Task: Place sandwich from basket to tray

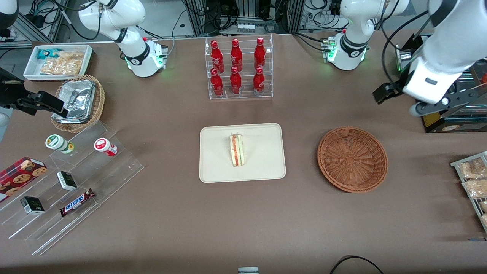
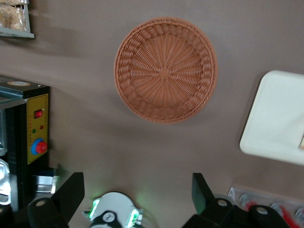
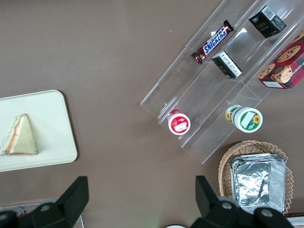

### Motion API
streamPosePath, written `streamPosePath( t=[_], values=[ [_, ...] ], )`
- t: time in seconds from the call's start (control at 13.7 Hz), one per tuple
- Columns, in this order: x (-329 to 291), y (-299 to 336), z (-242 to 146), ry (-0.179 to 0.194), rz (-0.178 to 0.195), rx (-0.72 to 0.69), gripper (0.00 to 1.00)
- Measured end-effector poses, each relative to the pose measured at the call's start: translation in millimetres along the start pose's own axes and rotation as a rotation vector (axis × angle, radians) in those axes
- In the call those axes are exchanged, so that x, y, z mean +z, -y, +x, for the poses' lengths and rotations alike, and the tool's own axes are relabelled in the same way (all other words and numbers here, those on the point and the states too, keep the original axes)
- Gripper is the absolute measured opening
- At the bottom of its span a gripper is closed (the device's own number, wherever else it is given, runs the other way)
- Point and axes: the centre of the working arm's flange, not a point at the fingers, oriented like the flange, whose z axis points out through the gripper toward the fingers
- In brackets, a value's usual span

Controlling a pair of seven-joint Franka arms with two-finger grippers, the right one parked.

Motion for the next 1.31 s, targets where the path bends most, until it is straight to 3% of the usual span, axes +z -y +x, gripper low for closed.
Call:
streamPosePath(
  t=[0.36,0.95,1.31],
  values=[
    [6.5,49.5,-7.5,0.022,-0.038,0.146,1.0],
    [-11.0,51.8,30.5,-0.057,-0.082,0.202,1.0],
    [-14.4,68.5,36.5,-0.069,-0.089,0.17,1.0]
  ],
)
